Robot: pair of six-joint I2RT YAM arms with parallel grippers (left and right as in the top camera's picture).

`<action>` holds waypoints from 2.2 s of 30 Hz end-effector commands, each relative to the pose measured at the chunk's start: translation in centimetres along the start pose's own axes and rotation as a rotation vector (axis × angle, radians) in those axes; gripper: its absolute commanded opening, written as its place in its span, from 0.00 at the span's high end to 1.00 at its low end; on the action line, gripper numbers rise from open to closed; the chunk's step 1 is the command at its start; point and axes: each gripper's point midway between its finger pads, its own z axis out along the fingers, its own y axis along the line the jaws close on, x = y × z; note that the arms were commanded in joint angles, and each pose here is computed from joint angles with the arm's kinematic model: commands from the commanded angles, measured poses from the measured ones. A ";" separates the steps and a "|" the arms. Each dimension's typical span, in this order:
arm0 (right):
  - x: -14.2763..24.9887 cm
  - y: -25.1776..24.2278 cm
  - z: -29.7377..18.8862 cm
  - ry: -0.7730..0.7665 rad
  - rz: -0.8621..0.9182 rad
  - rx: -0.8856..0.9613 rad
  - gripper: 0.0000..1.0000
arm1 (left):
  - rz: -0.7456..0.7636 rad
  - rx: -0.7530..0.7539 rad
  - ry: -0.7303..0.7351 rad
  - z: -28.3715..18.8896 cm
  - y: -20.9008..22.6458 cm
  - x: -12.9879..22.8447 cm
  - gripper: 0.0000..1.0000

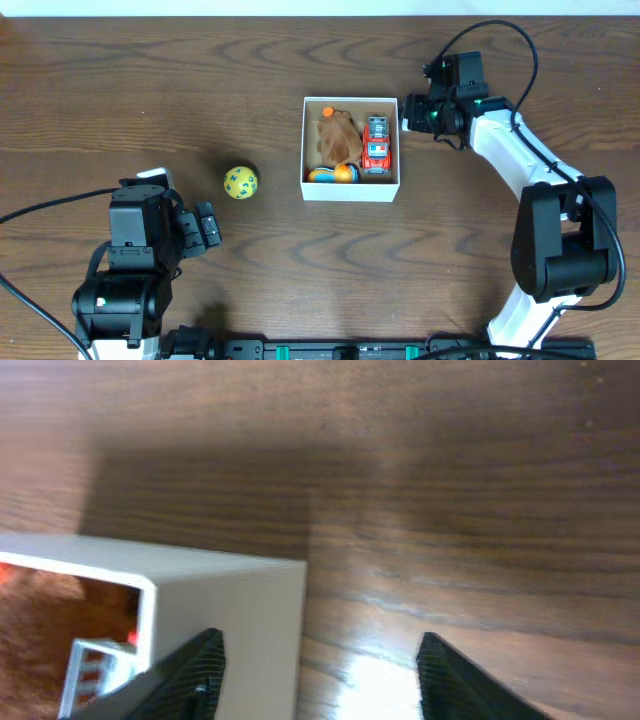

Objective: Pack container
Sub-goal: 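Withdraw the right gripper to the right side of the box, then move the left gripper down onto the yellow letter ball and grasp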

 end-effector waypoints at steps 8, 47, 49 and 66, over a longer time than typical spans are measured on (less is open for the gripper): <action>1.7 -10.7 -11.4 0.031 0.193 0.392 0.23 | -0.023 0.039 -0.060 -0.8 -1.0 -3.0 0.02; 7.3 -12.3 -14.4 0.246 0.267 0.446 0.13 | 0.118 0.023 0.683 18.5 -7.6 1.4 0.02; 7.3 -12.3 -14.4 0.247 0.264 0.446 0.13 | 0.118 0.021 0.687 18.4 -7.6 1.4 0.00; 7.3 -12.3 -14.4 0.247 0.264 0.446 0.13 | 0.115 0.028 0.704 18.1 -7.7 1.7 0.71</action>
